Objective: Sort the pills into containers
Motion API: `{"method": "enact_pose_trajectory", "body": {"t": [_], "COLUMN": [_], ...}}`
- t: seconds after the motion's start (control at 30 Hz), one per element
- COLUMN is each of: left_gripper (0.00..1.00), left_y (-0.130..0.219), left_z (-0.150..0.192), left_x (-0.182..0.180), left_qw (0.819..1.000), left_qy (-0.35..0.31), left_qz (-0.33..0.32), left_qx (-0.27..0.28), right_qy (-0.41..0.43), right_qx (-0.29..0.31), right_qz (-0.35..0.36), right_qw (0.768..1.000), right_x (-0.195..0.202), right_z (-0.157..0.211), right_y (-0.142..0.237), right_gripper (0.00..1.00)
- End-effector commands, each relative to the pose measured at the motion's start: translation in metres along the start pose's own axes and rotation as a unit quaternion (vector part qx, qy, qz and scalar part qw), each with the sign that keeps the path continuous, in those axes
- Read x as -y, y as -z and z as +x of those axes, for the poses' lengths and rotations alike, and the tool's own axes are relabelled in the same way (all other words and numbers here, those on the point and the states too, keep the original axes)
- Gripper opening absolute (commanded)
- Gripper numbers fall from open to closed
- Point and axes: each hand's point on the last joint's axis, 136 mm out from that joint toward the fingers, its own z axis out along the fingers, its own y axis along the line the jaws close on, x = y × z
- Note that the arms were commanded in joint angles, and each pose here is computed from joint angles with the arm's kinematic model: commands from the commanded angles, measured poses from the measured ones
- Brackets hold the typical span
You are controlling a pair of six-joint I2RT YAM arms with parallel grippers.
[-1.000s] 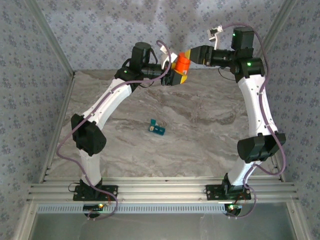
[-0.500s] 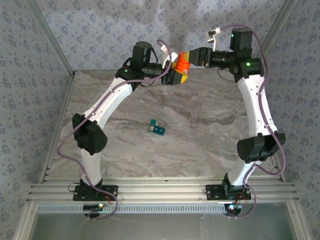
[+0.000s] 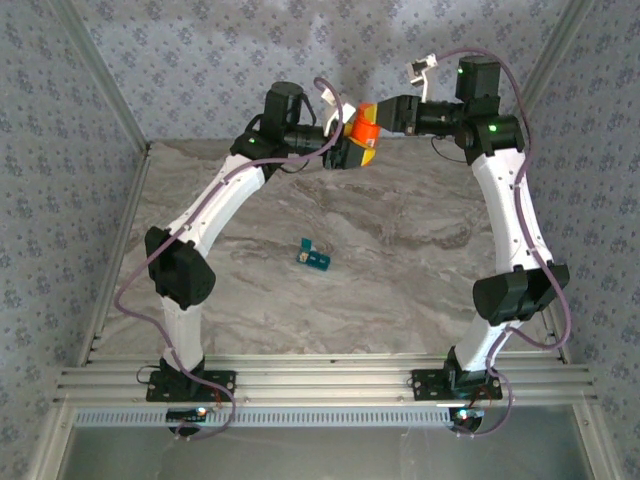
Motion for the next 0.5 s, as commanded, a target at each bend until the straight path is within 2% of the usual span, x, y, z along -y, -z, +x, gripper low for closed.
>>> {"method": "enact_pose_trajectory", "body": {"t": [0.0, 0.07, 0.23, 0.47], "left_gripper": [0.00, 0.00, 0.00, 0.00], "left_y": [0.000, 0.000, 0.001, 0.004], "left_z": [-0.017, -0.017, -0.023, -0.039], "left_x": [0.010, 0.009, 0.005, 0.003], "left_qw": [0.999, 0.999, 0.999, 0.997], "left_qy": [-0.031, -0.031, -0.036, -0.047], "left_qz": [0.016, 0.014, -0.004, -0.022], "left_qx": [0.018, 0.018, 0.026, 0.050], "right_qy": [0.005, 0.002, -0.008, -0.016], "right_qx": [-0.003, -0.004, 0.006, 0.058], "right_qz": [-0.016, -0.012, 0.031, 0.113], "right_qw": [1.000, 1.000, 0.999, 0.992], "right_x": [-0.010, -0.010, 0.000, 0.019], "right_z": [-0.001, 0.002, 0.011, 0.024], "right_y": [-0.005, -0.006, -0.008, -0.006], "right_gripper": [0.38, 0.34, 0.34, 0.34]}}
